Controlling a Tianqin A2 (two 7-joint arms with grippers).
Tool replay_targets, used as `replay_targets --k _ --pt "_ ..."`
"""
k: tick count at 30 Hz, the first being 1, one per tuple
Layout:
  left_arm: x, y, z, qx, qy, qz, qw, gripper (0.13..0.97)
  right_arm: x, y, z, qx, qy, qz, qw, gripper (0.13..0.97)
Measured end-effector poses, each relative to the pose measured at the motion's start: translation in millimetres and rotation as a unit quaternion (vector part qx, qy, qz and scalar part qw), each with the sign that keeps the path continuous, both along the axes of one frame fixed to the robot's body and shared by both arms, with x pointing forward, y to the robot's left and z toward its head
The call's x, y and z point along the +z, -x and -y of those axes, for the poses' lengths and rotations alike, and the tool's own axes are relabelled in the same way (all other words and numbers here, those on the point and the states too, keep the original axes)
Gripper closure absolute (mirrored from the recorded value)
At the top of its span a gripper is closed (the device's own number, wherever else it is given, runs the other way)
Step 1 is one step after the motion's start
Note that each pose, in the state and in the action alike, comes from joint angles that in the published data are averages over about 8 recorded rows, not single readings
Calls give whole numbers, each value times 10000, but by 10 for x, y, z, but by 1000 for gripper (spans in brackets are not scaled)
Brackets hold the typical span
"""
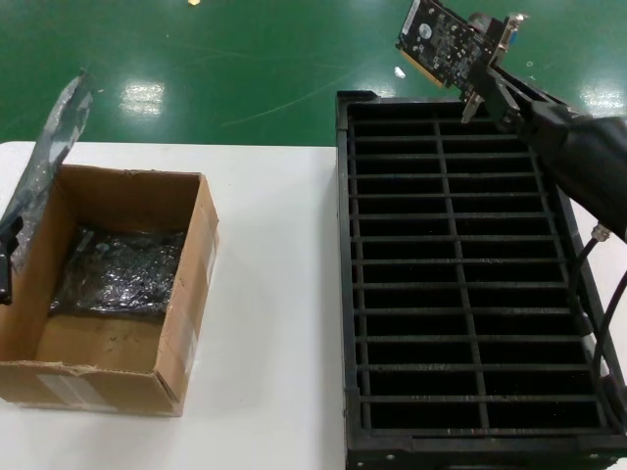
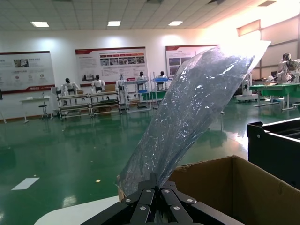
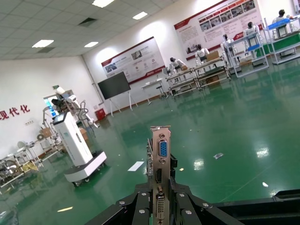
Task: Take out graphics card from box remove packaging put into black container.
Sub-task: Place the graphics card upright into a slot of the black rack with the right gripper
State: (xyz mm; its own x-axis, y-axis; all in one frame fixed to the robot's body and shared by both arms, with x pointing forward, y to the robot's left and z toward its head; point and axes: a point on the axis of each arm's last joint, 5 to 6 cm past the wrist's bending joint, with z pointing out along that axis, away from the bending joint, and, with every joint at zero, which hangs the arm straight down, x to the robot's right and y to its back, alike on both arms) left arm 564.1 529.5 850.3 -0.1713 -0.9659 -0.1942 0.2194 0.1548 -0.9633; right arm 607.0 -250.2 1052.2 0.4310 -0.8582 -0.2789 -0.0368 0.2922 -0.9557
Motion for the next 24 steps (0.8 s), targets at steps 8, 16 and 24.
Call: replay_targets --k 8,16,24 --pt "-2 31 -15 -75 -16 29 10000 958 56 -33 3 -4 344 149 9993 906" --pt "-12 51 -18 -153 -70 6 9999 958 335 -145 -22 567 2172 1301 9658 906" --pt "-35 43 15 -215 -69 -8 9997 958 423 -143 55 1623 3130 1216 9278 906"
